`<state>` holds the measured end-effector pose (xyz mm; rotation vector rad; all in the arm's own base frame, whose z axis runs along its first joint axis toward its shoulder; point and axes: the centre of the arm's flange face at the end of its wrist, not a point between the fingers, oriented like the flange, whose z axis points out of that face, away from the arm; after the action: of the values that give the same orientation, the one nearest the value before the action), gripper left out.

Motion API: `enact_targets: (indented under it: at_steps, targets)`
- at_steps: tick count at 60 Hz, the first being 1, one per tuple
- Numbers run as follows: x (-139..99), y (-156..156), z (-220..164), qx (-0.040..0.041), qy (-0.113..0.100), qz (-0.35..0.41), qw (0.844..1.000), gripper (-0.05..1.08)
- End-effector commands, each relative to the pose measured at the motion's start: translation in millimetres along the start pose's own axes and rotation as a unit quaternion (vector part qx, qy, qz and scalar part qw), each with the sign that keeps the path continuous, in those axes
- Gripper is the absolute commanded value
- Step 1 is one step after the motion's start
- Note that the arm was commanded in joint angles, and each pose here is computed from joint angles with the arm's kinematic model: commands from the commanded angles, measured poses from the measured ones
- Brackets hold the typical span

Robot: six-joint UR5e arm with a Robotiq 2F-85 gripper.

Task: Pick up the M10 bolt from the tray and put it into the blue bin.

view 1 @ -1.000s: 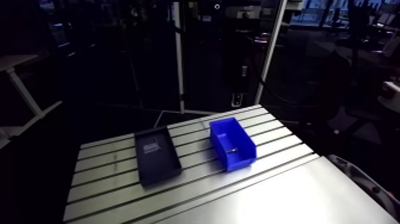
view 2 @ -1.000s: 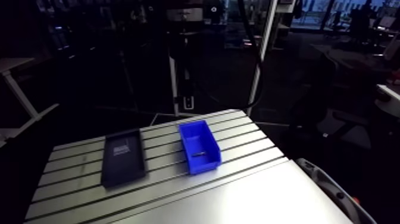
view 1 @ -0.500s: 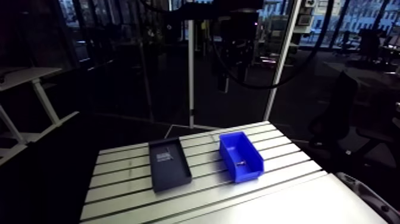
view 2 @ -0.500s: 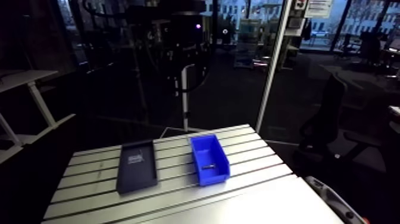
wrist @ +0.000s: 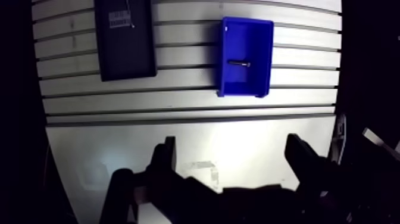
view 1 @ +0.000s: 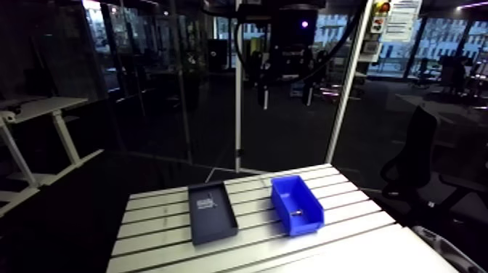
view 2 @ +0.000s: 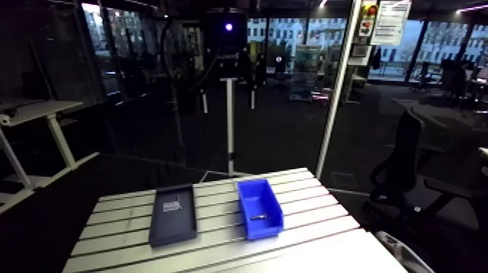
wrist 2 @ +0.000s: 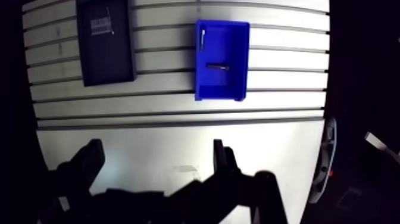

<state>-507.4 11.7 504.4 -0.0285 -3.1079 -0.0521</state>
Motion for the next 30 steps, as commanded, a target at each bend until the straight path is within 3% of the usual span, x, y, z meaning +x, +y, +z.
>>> enact_targets:
  at_steps: [1, 13, 30]
  targets:
    - [-1.1, -3.2, 2.6, 0.0032, -0.004, 0.010, 1.000, 0.00]
    - [1.1, -3.1, -9.4, 0.0005, 0.007, 0.008, 1.000, 0.00]
    - [0.7, -7.0, -9.7, 0.0043, 0.008, 0.006, 1.000, 0.00]
